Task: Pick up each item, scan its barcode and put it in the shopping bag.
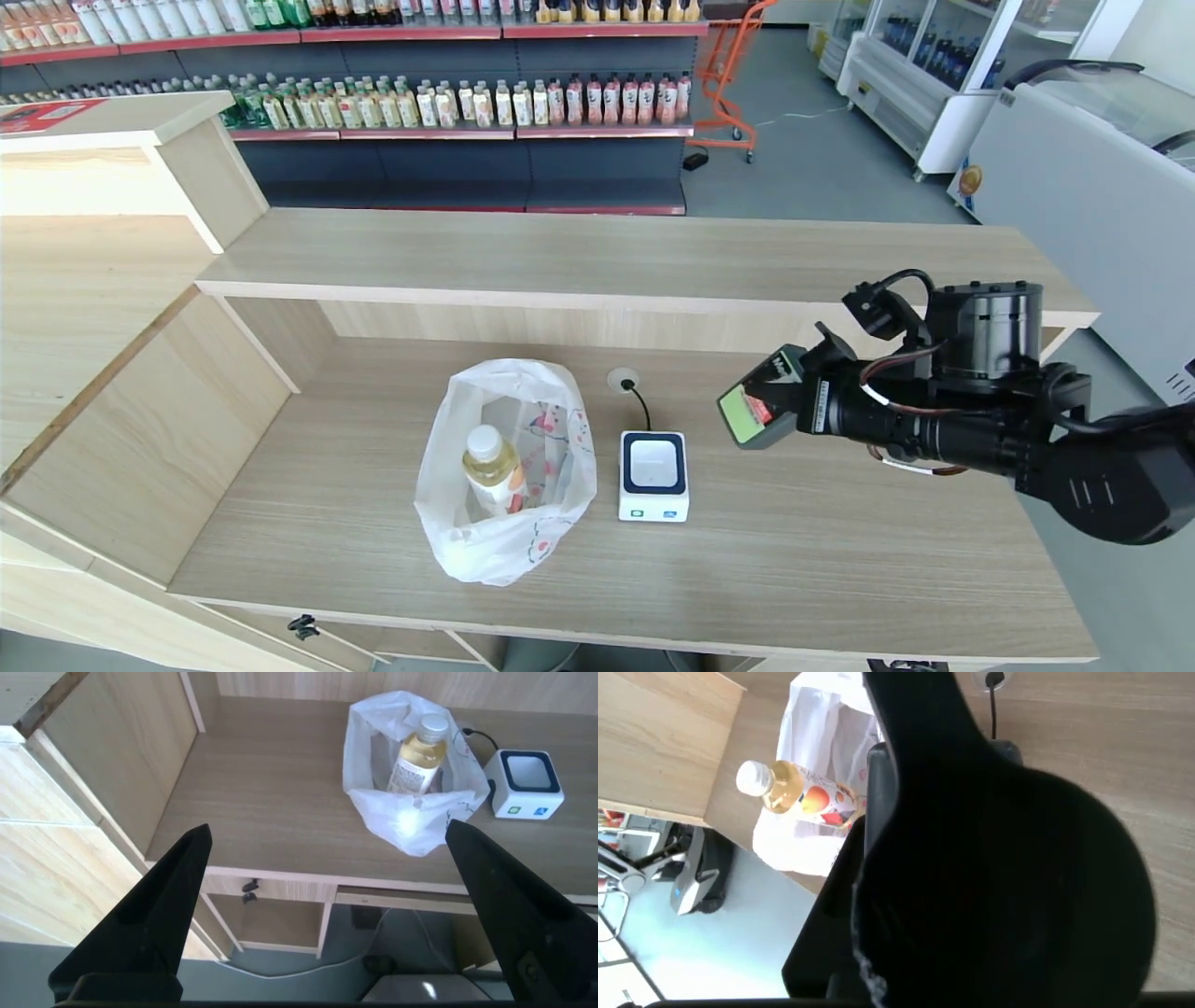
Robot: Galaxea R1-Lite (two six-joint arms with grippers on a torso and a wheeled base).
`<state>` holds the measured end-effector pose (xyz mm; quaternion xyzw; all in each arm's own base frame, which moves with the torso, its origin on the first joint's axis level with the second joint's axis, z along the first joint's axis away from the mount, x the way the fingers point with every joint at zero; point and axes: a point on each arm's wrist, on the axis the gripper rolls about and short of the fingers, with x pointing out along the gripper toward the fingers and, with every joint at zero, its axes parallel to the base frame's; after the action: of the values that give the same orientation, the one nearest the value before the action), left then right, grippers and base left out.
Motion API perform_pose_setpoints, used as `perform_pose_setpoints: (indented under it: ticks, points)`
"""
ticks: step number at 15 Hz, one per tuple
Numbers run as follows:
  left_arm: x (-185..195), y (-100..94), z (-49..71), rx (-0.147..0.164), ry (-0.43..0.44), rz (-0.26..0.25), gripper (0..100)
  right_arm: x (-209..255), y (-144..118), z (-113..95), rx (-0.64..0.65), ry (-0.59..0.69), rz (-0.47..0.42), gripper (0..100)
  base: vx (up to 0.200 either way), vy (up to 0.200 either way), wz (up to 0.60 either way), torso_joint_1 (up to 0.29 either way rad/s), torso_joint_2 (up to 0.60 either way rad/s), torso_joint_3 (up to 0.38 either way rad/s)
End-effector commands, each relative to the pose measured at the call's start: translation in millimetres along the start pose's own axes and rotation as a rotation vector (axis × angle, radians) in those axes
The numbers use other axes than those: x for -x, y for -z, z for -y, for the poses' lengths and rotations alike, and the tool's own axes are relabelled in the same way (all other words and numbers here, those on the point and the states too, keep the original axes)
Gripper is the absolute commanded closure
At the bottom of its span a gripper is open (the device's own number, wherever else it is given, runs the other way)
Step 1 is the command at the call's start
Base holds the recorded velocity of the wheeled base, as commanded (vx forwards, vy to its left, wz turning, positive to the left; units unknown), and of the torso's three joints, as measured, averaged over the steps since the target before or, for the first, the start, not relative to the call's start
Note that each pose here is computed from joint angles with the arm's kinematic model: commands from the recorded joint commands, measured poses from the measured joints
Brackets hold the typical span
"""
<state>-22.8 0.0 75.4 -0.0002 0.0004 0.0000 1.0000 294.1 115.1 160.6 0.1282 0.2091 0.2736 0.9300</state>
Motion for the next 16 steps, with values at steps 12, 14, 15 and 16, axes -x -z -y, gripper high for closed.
perform_pose_setpoints:
  ticks: [12,14,15,16]
  points:
    - [0.0,0.0,0.0,-0.003,0.0,0.001,0,0.9,-8.8,28.8,0.075,0.082,0.026,100,0.0,0.2,0.0,0.002,0.0,0.003]
    - [0.0,0.0,0.0,-0.002,0.0,0.001,0,-15.3,-6.5,35.0,0.132,0.085,0.006,100,0.0,0.0,0.0,0.0,0.0,0.0]
    - [0.0,0.0,0.0,-0.002,0.0,0.001,0,-23.0,-7.2,37.8,0.167,0.088,0.003,100,0.0,0.0,0.0,0.0,0.0,0.0]
    - [0.0,0.0,0.0,-0.002,0.0,0.001,0,-30.4,-5.7,39.9,0.186,0.094,-0.004,100,0.0,0.0,0.0,0.0,0.0,0.0]
